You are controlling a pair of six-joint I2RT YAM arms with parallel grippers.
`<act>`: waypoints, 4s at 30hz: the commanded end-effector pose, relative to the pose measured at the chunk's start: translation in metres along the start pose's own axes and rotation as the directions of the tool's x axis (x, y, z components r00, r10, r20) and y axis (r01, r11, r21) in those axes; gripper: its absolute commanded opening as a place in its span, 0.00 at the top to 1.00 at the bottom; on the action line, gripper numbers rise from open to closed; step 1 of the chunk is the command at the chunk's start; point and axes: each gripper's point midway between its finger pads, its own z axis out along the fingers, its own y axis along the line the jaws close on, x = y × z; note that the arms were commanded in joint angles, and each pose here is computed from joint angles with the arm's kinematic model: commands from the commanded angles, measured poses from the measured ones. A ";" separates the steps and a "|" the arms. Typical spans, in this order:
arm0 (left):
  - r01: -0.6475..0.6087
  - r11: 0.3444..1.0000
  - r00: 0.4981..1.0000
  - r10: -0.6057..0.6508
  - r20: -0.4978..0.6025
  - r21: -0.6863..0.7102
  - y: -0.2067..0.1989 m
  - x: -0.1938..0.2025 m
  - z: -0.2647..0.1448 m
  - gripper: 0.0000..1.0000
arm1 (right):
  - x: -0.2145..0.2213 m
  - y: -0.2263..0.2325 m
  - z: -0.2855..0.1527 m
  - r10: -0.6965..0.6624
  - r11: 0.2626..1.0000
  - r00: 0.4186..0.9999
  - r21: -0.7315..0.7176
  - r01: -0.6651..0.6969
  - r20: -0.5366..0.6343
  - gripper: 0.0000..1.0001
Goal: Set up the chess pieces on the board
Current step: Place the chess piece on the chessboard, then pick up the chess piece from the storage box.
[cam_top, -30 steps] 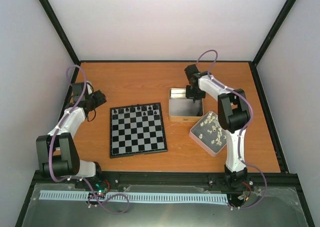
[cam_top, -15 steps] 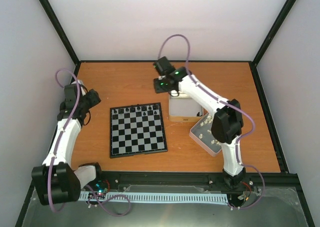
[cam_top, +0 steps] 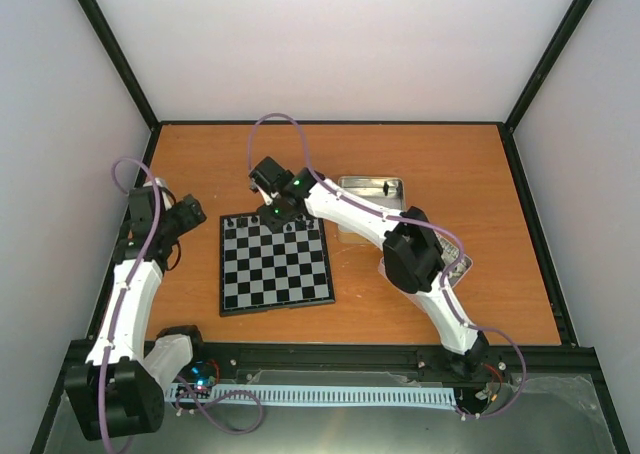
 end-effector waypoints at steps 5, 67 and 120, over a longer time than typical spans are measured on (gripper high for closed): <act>-0.017 0.998 1.000 0.017 -0.018 -0.055 0.008 0.000 -0.023 0.00 | -0.001 0.016 0.012 -0.060 0.997 0.998 -0.043 0.060 -0.004 0.97; 0.001 0.997 0.999 -0.004 -0.048 -0.077 0.014 0.010 -0.015 0.00 | -0.029 -0.015 -0.021 0.056 0.998 0.996 -0.015 -0.055 0.071 0.67; -0.035 0.999 0.997 0.033 -0.073 -0.015 0.002 0.008 -0.010 0.00 | 0.121 -0.327 0.026 0.575 0.688 0.806 0.448 -0.571 0.144 0.76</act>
